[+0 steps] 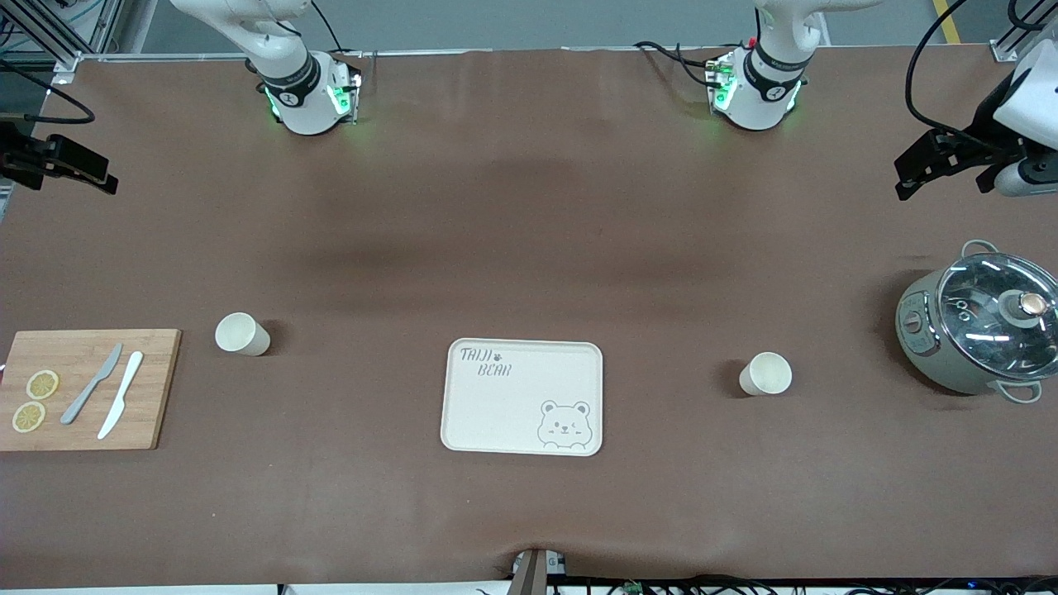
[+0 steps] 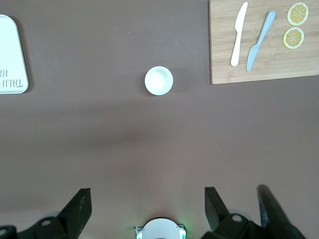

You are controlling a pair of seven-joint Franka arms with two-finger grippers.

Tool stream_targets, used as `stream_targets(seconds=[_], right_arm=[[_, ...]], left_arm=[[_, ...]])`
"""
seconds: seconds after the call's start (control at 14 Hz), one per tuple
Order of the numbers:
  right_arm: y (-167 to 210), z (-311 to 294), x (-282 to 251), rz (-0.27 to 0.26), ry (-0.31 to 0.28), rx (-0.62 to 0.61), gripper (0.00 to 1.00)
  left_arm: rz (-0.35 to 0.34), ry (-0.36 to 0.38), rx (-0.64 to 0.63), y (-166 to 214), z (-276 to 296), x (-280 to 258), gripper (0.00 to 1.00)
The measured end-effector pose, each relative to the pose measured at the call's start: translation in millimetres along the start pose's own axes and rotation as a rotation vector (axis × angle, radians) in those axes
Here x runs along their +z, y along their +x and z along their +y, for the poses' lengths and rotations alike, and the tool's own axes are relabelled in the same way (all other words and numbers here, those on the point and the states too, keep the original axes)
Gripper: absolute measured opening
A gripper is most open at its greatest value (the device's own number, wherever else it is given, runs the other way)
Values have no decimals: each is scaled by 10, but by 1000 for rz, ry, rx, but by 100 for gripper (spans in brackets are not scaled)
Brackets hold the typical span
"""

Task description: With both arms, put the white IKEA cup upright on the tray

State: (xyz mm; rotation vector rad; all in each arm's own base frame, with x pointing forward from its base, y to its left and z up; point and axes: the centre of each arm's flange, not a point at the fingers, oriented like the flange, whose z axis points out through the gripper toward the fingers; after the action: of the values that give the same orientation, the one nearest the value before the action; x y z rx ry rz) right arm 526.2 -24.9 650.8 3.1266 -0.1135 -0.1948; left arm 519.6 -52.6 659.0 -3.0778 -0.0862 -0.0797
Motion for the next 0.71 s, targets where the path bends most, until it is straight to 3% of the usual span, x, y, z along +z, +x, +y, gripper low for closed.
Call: stream_targets(seconds=[0.5, 0.71], right_arm=[[0, 0, 0, 0, 0, 0, 100], [0, 0, 0, 0, 0, 0, 100]], left_arm=[[-6, 1, -21, 19, -112, 11, 100], [-57, 5, -21, 105, -99, 254, 100]])
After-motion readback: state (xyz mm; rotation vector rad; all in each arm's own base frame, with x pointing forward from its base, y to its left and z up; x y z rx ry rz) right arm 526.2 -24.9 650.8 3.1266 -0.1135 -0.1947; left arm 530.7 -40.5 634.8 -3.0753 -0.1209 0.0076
